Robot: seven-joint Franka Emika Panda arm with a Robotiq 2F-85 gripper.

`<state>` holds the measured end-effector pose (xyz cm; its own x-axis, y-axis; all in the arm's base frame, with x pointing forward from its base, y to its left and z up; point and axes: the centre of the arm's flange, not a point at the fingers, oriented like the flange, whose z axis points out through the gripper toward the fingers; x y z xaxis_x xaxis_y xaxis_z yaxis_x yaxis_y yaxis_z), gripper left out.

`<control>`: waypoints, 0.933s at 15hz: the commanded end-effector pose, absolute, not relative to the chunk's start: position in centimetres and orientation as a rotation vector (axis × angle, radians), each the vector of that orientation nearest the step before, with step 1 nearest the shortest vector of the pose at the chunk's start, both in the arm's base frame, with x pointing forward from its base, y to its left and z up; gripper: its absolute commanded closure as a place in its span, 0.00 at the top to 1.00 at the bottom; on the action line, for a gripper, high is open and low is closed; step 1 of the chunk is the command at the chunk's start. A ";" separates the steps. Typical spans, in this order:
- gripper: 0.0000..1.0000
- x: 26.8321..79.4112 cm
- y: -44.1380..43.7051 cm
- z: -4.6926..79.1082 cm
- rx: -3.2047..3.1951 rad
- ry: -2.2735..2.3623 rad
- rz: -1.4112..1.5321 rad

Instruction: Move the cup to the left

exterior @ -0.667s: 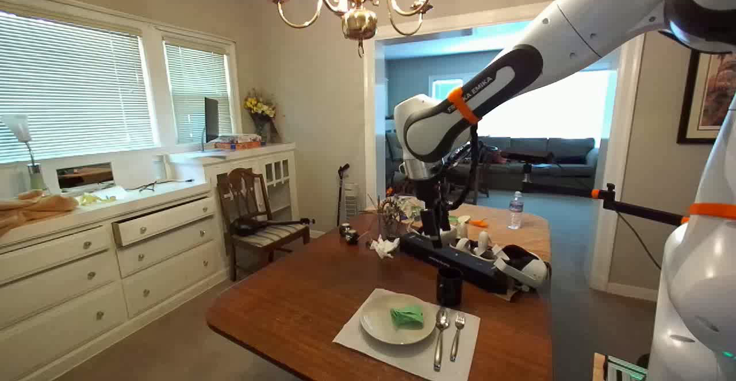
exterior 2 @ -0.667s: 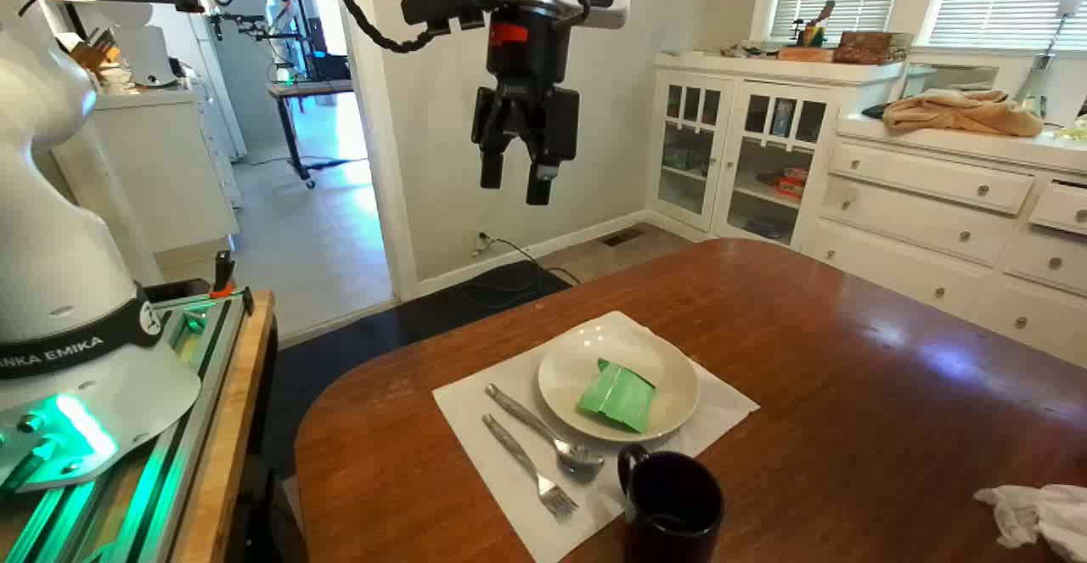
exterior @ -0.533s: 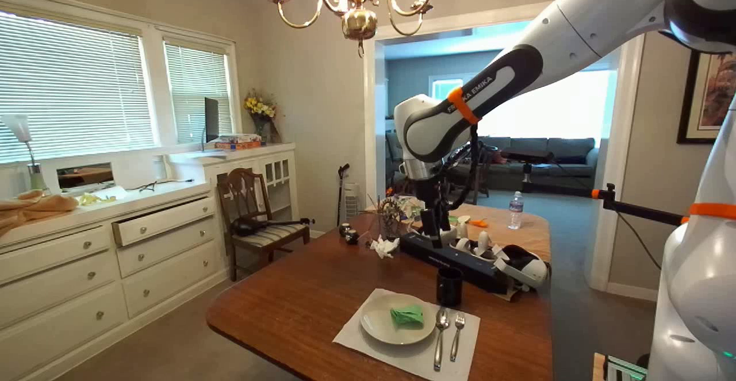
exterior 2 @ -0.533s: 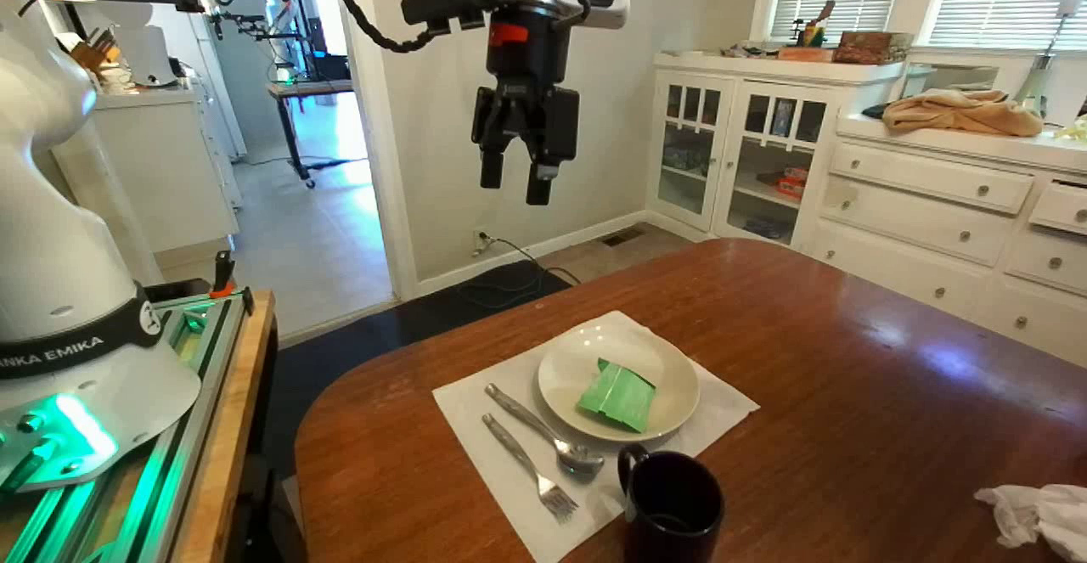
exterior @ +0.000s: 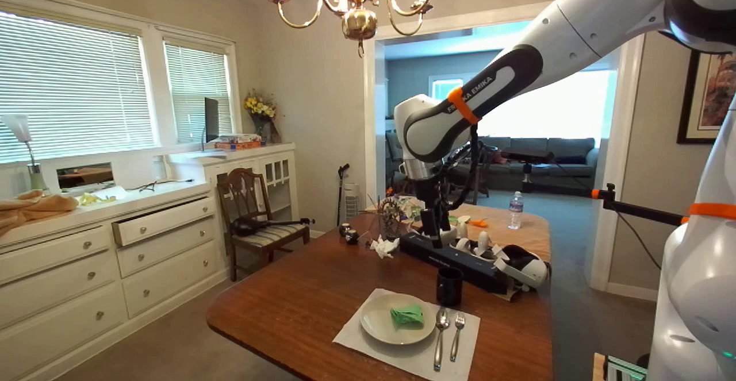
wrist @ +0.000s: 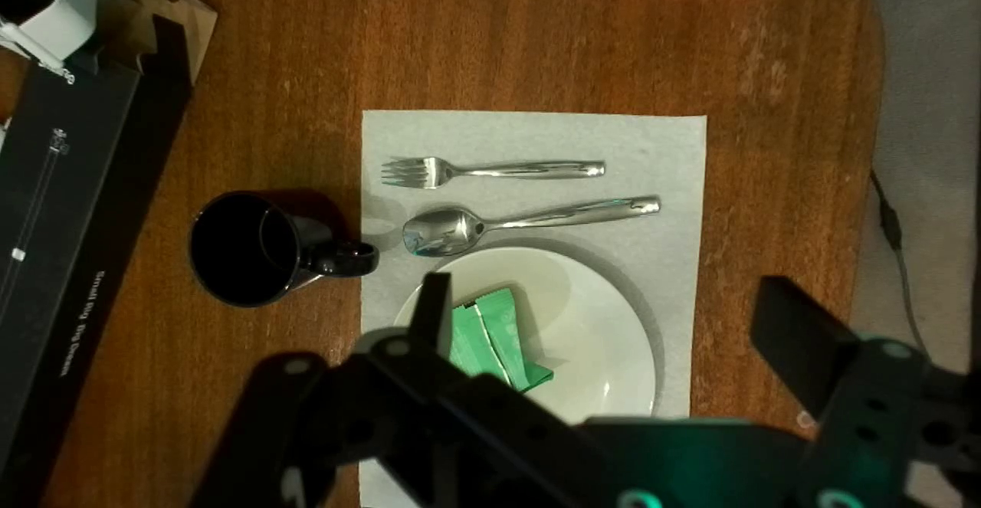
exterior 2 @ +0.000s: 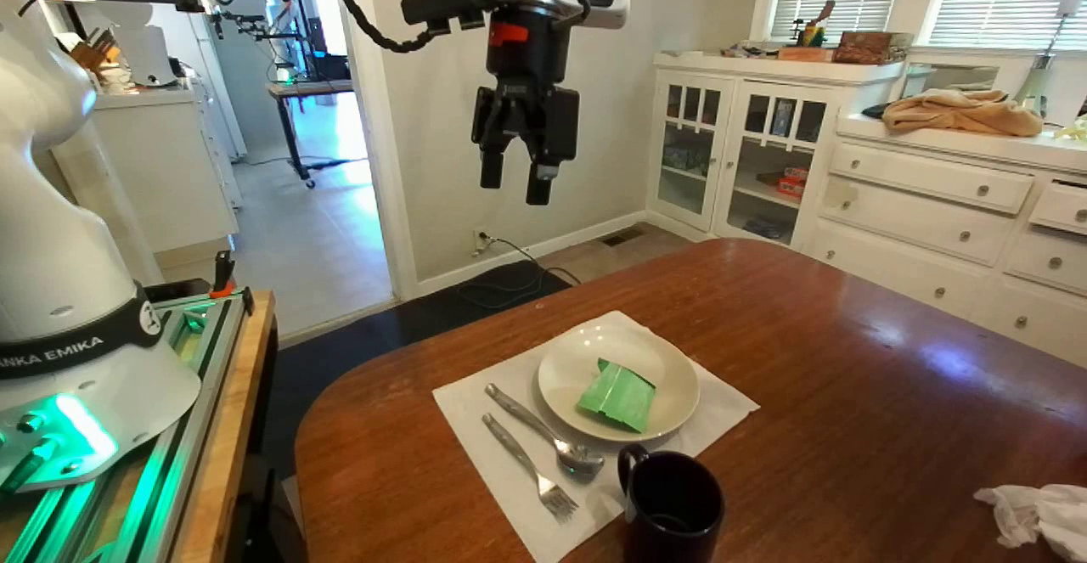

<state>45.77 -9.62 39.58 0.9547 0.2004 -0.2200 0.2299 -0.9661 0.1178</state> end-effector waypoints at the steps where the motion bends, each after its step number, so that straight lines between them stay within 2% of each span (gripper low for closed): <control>1: 1.00 46.0 -10.1 39.4 2.991 0.297 -0.304; 7: 1.00 45.4 -16.7 37.9 3.212 -0.115 -0.082; 10: 1.00 45.1 -20.4 36.6 3.208 -0.351 0.127; 14: 1.00 45.0 -21.6 34.2 3.137 -0.684 0.303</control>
<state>44.94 -21.89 36.84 0.9486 -0.2925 0.1208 -0.2833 -0.9550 -0.0880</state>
